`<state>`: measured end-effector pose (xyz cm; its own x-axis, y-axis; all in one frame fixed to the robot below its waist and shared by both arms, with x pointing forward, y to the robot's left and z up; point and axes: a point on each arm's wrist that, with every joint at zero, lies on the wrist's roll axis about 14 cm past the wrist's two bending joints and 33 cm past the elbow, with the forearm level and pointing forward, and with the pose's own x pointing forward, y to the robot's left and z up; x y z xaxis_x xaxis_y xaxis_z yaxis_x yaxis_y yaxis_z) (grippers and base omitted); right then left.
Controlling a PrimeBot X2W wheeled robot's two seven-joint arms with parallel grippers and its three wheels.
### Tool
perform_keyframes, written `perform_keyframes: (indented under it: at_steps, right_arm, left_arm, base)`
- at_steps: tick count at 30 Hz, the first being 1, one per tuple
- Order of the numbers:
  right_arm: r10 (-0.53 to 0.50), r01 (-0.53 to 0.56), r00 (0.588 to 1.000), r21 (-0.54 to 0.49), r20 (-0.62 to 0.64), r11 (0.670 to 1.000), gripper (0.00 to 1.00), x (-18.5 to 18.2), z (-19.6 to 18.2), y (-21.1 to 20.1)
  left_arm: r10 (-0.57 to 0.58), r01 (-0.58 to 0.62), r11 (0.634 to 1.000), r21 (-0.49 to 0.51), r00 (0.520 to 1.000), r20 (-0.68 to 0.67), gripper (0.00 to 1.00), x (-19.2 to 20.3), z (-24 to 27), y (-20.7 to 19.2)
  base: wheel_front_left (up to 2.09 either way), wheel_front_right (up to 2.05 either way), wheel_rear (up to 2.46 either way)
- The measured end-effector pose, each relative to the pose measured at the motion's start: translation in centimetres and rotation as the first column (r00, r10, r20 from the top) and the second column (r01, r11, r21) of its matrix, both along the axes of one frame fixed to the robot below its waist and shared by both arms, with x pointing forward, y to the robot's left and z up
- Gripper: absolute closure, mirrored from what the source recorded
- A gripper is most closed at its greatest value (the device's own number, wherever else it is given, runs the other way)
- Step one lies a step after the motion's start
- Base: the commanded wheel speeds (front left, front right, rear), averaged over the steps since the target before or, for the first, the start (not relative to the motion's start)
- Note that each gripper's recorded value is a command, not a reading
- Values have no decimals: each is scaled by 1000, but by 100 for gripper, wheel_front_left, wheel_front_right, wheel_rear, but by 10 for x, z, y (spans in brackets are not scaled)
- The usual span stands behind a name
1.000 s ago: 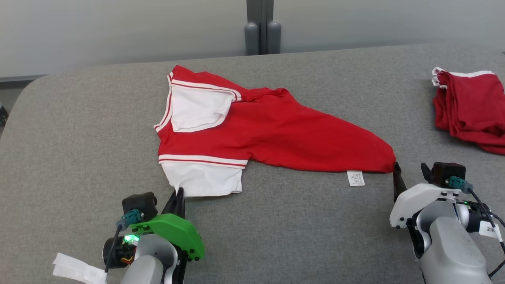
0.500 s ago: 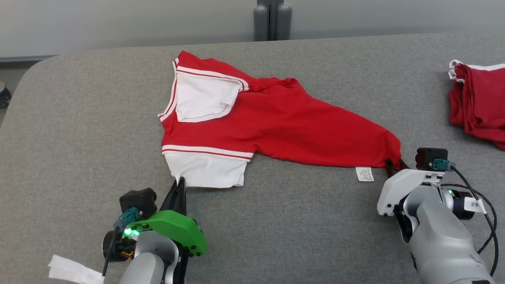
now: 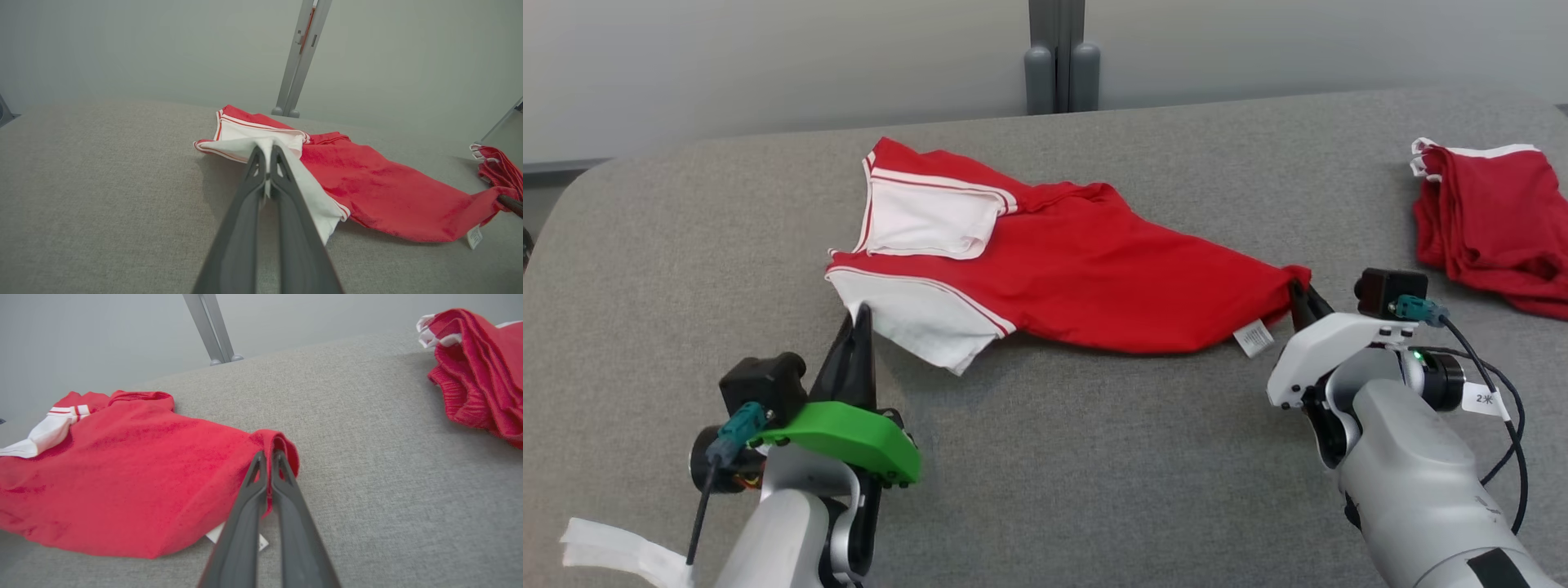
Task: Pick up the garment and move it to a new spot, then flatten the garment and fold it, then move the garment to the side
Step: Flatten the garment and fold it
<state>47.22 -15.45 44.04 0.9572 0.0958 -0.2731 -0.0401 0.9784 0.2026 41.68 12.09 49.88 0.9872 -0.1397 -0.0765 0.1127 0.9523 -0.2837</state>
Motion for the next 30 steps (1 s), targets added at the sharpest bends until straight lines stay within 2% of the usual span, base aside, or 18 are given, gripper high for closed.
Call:
perform_keyframes:
  at_steps: [6, 9, 13, 18, 23, 28, 30]
  right_arm:
    - [42, -42, 979, -4, 199, 999, 100, 2, 59, 9]
    - [52, -50, 945, -15, 323, 999, 100, 0, 99, 7]
    - [49, -42, 873, -26, 486, 999, 100, -14, 156, -4]
    - [15, -2, 761, -21, 649, 1000, 100, -50, 228, -25]
    - [-15, 78, 664, -49, 748, 996, 100, -102, 285, -48]
    - [-18, 162, 563, -89, 826, 983, 100, -150, 332, -58]
    - [-24, 189, 543, -95, 839, 977, 100, -163, 342, -60]
  left_arm:
    - [-17, 10, 999, 31, 973, 229, 100, 8, 79, 5]
    - [-34, 16, 998, 53, 936, 351, 100, 4, 125, 6]
    - [-62, 26, 997, 78, 862, 504, 100, -10, 188, 3]
    - [-132, 53, 989, 140, 758, 639, 100, -37, 250, -8]
    - [-210, 55, 972, 230, 650, 731, 100, -65, 301, -22]
    - [-282, 34, 950, 310, 518, 808, 100, -97, 348, -34]
    - [-313, 44, 941, 336, 489, 814, 100, -103, 357, -42]
  base:
    - [0, 0, 0]
    - [0, 0, 0]
    - [0, 0, 0]
    - [0, 0, 0]
    - [0, 0, 0]
    - [0, 0, 0]
    - [0, 0, 0]
